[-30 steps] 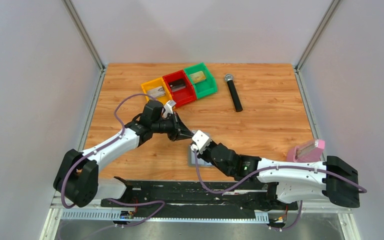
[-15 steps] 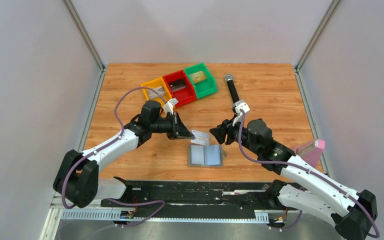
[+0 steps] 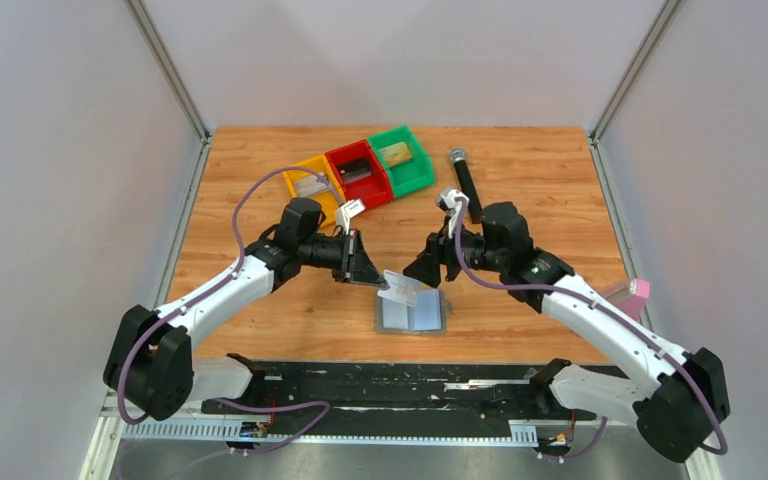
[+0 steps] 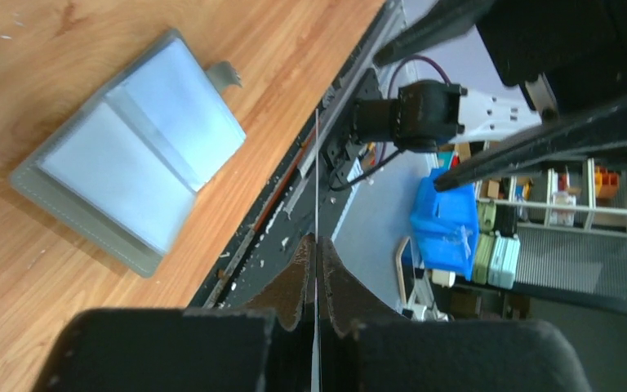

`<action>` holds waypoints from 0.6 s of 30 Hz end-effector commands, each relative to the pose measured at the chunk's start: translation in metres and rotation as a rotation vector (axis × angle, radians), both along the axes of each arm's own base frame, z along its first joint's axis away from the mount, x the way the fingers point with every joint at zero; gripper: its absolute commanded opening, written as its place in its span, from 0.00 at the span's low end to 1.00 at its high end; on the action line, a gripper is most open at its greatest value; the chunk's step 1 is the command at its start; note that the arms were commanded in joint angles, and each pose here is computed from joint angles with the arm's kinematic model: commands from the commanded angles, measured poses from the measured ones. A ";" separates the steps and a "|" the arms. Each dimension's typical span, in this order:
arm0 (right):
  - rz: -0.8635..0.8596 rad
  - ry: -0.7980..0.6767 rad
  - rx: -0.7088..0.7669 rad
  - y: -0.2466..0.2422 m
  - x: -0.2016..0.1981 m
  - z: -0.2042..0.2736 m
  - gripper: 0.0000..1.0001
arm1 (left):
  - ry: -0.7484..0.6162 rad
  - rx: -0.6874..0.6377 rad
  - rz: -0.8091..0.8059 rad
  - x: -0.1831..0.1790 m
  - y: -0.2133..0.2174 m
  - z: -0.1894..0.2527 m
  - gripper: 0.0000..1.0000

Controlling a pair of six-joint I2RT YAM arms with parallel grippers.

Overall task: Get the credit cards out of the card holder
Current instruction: Place the credit card in the storage box.

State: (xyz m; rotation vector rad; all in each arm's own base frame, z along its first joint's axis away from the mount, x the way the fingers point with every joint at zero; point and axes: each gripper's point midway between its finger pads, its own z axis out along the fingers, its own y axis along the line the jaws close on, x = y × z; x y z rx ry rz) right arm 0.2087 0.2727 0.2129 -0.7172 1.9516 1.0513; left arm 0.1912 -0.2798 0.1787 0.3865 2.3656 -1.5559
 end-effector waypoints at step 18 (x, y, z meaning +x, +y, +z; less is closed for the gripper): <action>0.552 0.132 0.081 0.052 -0.026 -0.001 0.40 | -0.049 -0.075 -0.211 -0.027 -0.002 0.021 0.00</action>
